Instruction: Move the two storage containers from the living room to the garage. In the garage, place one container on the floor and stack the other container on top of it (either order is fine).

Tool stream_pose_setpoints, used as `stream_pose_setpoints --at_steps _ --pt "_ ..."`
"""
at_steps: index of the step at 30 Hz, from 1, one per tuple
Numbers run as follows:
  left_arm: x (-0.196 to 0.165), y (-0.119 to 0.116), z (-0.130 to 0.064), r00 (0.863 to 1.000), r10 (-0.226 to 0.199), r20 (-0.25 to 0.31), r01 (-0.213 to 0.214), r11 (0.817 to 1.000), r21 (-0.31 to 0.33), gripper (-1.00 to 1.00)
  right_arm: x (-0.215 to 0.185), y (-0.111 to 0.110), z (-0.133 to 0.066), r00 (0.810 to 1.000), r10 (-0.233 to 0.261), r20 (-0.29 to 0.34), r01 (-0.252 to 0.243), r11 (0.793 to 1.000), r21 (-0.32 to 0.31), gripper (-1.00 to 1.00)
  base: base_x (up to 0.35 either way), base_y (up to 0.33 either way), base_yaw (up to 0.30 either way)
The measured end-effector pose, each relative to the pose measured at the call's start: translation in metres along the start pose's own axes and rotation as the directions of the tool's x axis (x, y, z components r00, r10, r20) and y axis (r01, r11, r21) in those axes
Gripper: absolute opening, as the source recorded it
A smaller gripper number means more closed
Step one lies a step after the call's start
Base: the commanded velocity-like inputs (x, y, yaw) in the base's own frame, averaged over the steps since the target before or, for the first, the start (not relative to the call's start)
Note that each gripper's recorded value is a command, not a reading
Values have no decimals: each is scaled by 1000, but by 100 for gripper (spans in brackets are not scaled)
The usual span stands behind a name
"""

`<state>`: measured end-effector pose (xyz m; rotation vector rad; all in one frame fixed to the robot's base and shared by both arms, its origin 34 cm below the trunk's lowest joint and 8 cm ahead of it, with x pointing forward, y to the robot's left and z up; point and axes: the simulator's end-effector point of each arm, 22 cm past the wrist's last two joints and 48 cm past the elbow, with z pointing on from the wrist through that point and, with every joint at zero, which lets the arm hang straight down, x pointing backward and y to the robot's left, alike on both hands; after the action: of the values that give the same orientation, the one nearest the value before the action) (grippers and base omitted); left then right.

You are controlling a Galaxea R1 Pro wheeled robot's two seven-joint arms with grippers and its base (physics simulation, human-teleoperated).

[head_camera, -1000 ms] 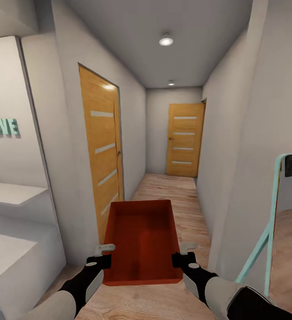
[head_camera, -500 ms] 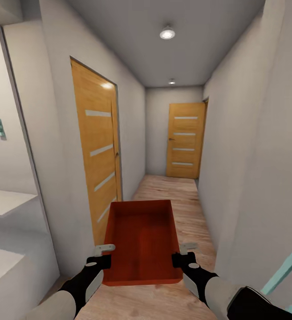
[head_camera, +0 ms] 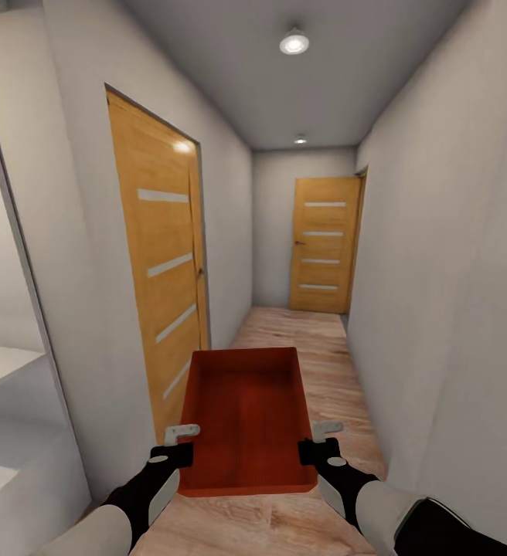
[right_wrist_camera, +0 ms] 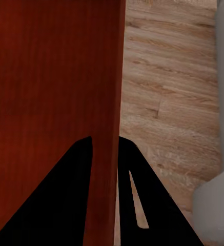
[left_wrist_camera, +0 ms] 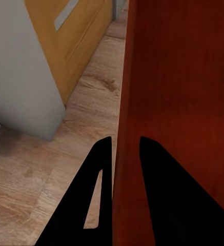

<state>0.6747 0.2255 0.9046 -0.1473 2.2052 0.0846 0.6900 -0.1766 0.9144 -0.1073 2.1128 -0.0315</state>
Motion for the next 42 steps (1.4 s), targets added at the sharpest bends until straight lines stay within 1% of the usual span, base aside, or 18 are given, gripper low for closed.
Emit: stream_pose_setpoints --at_steps 5,15,20,38,42 --pt "0 0 0 1000 0 0 0 1000 0 -100 0 0 0 1000 0 0 0 1000 0 -100 321 0 -24" --pt "0 0 0 1000 -1 0 1 1000 -1 -100 0 0 0 1000 0 0 0 1000 2 -100 321 0 -236" --pt "0 0 0 1000 0 0 0 1000 -1 -100 0 0 0 1000 0 0 0 1000 1 -100 321 29 -73" --pt "0 0 0 1000 0 0 0 1000 0 -100 0 0 0 1000 0 0 0 1000 -1 -100 319 161 -2" --pt "0 0 0 1000 0 0 0 1000 0 -100 0 0 0 1000 0 0 0 1000 0 -100 316 184 -185"
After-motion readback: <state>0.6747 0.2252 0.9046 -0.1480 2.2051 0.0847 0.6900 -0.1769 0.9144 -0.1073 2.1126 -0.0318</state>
